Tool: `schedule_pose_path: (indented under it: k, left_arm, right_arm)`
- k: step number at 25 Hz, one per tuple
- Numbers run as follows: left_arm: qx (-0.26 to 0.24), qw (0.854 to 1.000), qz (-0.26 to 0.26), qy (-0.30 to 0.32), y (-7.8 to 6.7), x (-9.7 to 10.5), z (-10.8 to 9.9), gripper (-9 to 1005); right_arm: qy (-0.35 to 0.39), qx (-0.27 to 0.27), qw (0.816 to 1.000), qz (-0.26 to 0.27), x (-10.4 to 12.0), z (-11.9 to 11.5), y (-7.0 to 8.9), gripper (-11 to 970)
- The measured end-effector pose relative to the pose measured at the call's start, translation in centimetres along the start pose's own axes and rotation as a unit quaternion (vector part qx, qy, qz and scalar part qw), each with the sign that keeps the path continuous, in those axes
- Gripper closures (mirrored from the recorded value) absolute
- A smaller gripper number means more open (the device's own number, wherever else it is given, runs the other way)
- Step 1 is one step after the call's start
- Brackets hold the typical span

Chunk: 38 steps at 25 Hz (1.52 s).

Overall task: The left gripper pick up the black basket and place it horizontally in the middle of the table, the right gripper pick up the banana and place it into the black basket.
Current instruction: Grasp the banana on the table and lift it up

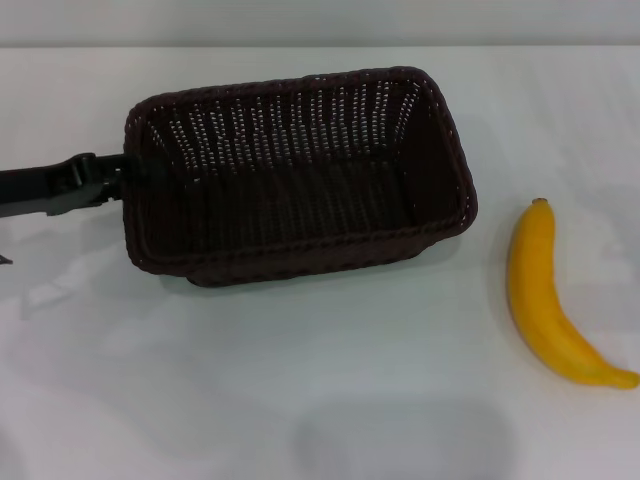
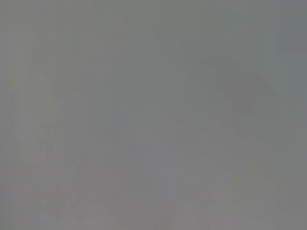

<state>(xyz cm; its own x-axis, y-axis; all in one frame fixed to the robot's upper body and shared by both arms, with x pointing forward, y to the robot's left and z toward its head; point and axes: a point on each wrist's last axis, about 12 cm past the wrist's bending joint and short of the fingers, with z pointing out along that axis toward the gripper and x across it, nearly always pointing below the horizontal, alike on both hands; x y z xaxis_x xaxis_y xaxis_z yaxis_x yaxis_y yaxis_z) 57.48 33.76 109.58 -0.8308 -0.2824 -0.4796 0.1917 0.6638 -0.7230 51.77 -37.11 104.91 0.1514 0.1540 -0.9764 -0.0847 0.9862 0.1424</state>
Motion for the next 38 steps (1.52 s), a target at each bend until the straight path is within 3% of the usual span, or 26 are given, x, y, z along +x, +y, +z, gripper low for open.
schedule_pose_path:
  k: [4, 8, 14, 17, 20, 22, 25, 28, 33, 38]
  left_arm:
    - [0.017, 0.999, 0.011, -0.041, 0.7, 0.5, -1.4, 249]
    - [0.034, 0.993, 0.028, -0.113, 1.8, 1.5, -3.5, 135]
    - [0.031, 0.963, 0.066, -0.259, 3.5, 3.8, -7.3, 107]
    - [0.014, 0.947, 0.067, -0.315, 4.4, 5.1, -8.2, 107]
    - [-0.023, 0.923, 0.062, -0.38, 5.5, 6.4, -9.0, 107]
    - [-0.048, 0.906, 0.083, -0.412, 5.8, 7.1, -9.1, 106]
    - [-0.098, 0.876, 0.144, -0.449, 5.9, 8.2, -8.9, 106]
    - [-0.132, 0.854, 0.163, -0.476, 6.0, 9.1, -8.6, 106]
    - [-0.168, 0.837, 0.155, -0.498, 6.6, 9.6, -8.1, 107]
    - [-0.191, 0.83, 0.146, -0.503, 7.0, 9.9, -7.8, 106]
  right_arm:
    - [-0.009, -0.005, 1.0, 0.013, -0.2, -0.3, 0.0, 121]
    - [-0.016, -0.022, 0.995, 0.095, -0.8, -0.3, -0.3, 121]
    - [0.049, -0.142, 0.969, 0.195, -3.6, 0.9, -1.4, 121]
    - [0.109, -0.207, 0.951, 0.2, -5.4, 2.1, -1.5, 121]
    - [0.21, -0.267, 0.928, 0.15, -7.6, 3.8, -1.0, 121]
    - [0.265, -0.278, 0.916, 0.119, -8.6, 4.5, -0.4, 123]
    - [0.34, -0.272, 0.899, 0.056, -10.2, 5.4, 1.4, 126]
    - [0.39, -0.247, 0.887, -0.008, -12.5, 5.6, 3.9, 130]
    - [0.445, -0.225, 0.863, -0.077, -15.6, 5.1, 8.4, 134]
    - [0.51, -0.195, 0.827, -0.131, -16.6, 4.3, 13.8, 137]
